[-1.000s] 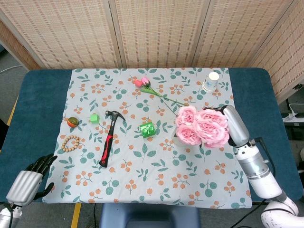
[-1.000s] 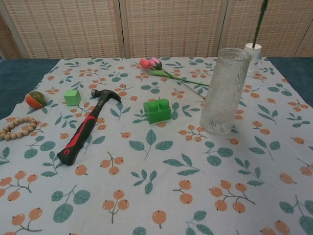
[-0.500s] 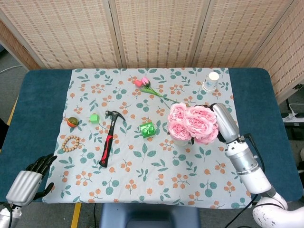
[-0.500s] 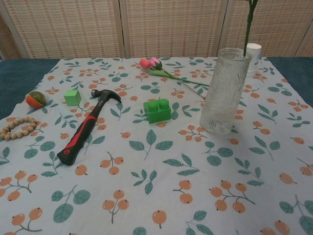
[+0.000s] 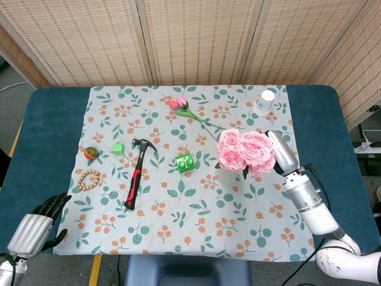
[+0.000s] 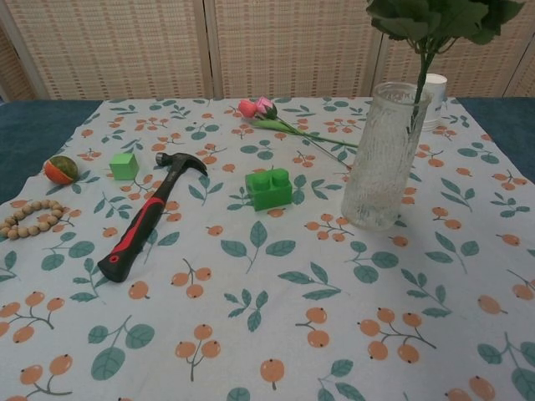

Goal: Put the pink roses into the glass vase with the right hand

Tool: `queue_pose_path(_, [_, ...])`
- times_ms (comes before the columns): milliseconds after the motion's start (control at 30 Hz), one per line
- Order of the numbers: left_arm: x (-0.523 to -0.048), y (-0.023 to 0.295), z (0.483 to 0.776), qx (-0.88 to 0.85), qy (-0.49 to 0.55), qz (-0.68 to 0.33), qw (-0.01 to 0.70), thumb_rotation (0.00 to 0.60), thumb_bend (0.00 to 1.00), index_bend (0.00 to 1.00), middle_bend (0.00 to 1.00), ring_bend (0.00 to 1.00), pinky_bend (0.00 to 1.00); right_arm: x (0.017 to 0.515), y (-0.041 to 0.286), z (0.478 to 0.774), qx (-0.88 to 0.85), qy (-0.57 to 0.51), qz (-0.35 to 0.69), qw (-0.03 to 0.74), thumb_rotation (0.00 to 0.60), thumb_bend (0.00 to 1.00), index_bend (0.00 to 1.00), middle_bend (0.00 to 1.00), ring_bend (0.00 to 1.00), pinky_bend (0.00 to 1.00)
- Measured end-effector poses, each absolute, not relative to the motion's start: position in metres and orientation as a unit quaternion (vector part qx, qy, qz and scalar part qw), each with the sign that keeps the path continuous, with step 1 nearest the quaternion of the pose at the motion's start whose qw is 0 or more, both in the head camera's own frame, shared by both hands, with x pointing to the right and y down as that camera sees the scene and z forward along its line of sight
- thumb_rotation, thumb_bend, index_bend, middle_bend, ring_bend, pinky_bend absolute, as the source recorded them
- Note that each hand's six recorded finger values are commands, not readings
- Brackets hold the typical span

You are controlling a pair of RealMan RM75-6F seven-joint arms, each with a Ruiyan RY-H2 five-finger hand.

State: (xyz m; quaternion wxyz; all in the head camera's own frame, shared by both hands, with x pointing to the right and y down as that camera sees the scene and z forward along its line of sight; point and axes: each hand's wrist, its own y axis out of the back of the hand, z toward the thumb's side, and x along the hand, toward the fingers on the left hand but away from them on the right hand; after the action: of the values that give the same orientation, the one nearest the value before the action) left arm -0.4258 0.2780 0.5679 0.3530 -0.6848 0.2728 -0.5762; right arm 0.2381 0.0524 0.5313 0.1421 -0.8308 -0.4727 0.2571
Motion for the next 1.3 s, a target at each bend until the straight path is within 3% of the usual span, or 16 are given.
queue_pose_path(133, [-0.426, 0.278, 0.567, -0.685, 0.275, -0.575, 0.353, 0.600, 0.33, 0.06, 0.07, 0.12, 0.34, 0.254, 0.053, 0.547, -0.824, -0.484, 0.268, 0.125, 0.600, 0.36, 0.88, 0.92, 0.81, 0.99])
queue_pose_path(200, [-0.426, 0.278, 0.567, -0.685, 0.273, -0.575, 0.353, 0.600, 0.34, 0.06, 0.07, 0.12, 0.34, 0.263, 0.053, 0.554, -0.819, -0.490, 0.274, 0.120, 0.600, 0.36, 0.82, 0.92, 0.81, 0.99])
queue_pose_path(267, [-0.426, 0.278, 0.568, -0.685, 0.272, -0.576, 0.354, 0.600, 0.33, 0.06, 0.08, 0.12, 0.34, 0.272, 0.052, 0.562, -0.813, -0.495, 0.282, 0.118, 0.600, 0.32, 0.67, 0.92, 0.81, 0.99])
queue_pose_path(333, [-0.425, 0.278, 0.568, -0.685, 0.272, -0.576, 0.354, 0.600, 0.33, 0.06, 0.08, 0.12, 0.34, 0.281, 0.052, 0.570, -0.811, -0.496, 0.290, 0.110, 0.600, 0.20, 0.42, 0.92, 0.81, 0.99])
queue_pose_path(433, [-0.425, 0.278, 0.568, -0.684, 0.272, -0.577, 0.354, 0.600, 0.34, 0.06, 0.08, 0.12, 0.34, 0.288, 0.055, 0.581, -0.815, -0.489, 0.298, 0.086, 0.600, 0.10, 0.15, 0.92, 0.81, 0.99])
queue_pose_path(533, [-0.425, 0.278, 0.569, -0.684, 0.272, -0.576, 0.354, 0.600, 0.33, 0.06, 0.08, 0.12, 0.34, 0.295, 0.059, 0.591, -0.819, -0.475, 0.314, 0.073, 0.600, 0.06, 0.01, 0.92, 0.81, 0.99])
queue_pose_path(1000, [-0.425, 0.279, 0.569, -0.686, 0.271, -0.576, 0.354, 0.600, 0.34, 0.06, 0.08, 0.12, 0.34, 0.315, 0.065, 0.593, -0.816, -0.456, 0.347, 0.076, 0.600, 0.02, 0.00, 0.92, 0.80, 0.98])
queue_pose_path(1100, [-0.425, 0.279, 0.569, -0.686, 0.271, -0.576, 0.353, 0.600, 0.34, 0.06, 0.08, 0.12, 0.34, 0.324, 0.067, 0.590, -0.807, -0.455, 0.364, 0.095, 0.600, 0.02, 0.13, 0.92, 0.78, 0.97])
queue_pose_path(1200, [-0.426, 0.279, 0.569, -0.686, 0.271, -0.576, 0.352, 0.600, 0.34, 0.06, 0.08, 0.12, 0.34, 0.337, 0.072, 0.585, -0.791, -0.451, 0.393, 0.130, 0.600, 0.02, 0.30, 0.89, 0.68, 0.90])
queue_pose_path(1300, [-0.428, 0.278, 0.570, -0.683, 0.272, -0.579, 0.351, 0.600, 0.34, 0.06, 0.08, 0.12, 0.34, 0.353, 0.083, 0.580, -0.765, -0.438, 0.435, 0.185, 0.600, 0.02, 0.34, 0.64, 0.46, 0.76])
